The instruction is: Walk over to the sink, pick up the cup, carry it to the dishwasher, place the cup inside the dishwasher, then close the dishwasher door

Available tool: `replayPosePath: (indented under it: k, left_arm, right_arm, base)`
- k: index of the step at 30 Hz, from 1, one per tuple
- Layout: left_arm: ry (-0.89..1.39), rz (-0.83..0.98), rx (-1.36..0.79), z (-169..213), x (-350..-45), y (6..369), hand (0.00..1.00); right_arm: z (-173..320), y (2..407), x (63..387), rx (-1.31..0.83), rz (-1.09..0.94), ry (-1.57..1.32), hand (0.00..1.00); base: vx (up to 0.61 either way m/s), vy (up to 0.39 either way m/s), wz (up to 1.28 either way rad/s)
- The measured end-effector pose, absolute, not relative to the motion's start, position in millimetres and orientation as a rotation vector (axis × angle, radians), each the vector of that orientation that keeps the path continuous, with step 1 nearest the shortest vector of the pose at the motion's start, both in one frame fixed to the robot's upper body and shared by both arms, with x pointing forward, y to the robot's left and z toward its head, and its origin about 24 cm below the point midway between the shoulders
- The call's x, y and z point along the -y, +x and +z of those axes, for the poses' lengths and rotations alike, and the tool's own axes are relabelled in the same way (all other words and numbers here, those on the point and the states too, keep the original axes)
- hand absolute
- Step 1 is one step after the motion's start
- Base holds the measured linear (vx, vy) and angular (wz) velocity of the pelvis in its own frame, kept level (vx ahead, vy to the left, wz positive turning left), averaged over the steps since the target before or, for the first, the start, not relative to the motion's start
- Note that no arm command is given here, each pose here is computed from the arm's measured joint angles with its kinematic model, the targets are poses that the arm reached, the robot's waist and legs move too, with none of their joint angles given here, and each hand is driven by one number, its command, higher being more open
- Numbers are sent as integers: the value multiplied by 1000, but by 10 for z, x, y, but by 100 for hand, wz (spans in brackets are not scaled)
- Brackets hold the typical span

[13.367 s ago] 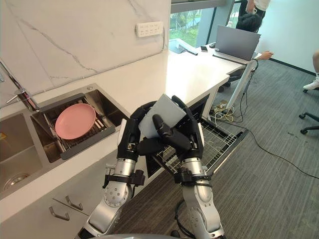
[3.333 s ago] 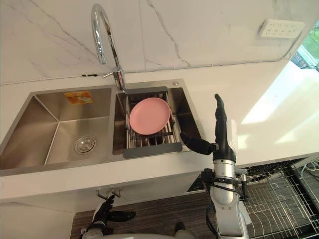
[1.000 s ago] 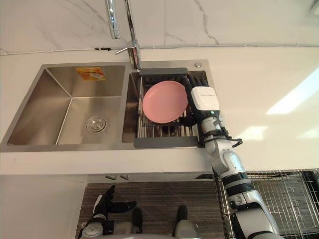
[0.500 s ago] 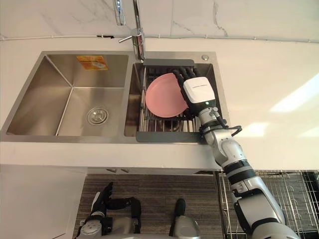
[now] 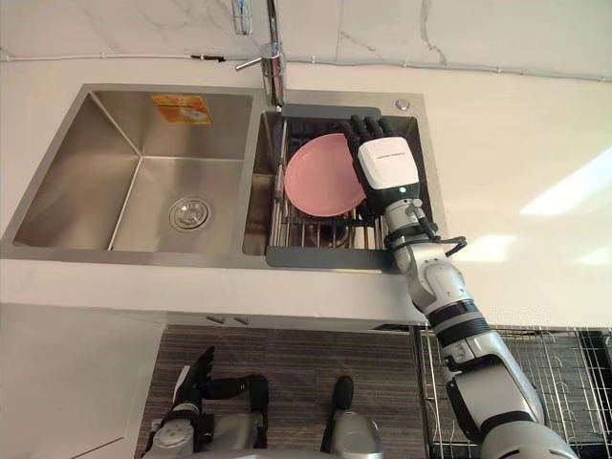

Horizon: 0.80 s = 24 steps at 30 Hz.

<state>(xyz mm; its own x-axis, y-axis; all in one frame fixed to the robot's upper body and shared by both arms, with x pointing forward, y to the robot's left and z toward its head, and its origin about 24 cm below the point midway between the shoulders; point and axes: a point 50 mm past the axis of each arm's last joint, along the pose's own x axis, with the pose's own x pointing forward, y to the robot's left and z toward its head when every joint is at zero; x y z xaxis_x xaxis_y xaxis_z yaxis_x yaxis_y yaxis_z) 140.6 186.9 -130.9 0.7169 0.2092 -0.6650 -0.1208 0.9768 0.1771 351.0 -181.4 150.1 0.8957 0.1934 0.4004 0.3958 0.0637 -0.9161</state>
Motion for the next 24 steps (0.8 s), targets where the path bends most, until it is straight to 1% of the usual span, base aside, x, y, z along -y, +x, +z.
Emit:
replayPosePath:
  k: [14,15,20,24]
  left_arm:
    - [121,182,-739,-1299,-1858,1425,100]
    - [120,181,-736,-1296,-1855,1432,100]
    - [118,179,-726,-1286,-1845,1455,100]
    - [117,180,-721,-1282,-1845,1462,100]
  right_arm:
    - [1506,3495,1835,497,-199,-1495,100]
    - [1508,3495,1838,497,-201,-1496,0]
    - [1516,3496,1870,495,-198,-1517,0]
    - [1495,3520,1760,509,-123,-1539,0]
  base:
    - [1,0,1]
    - [0,0,0]
    - [-20,-1,1]
    - [-3,-2,2]
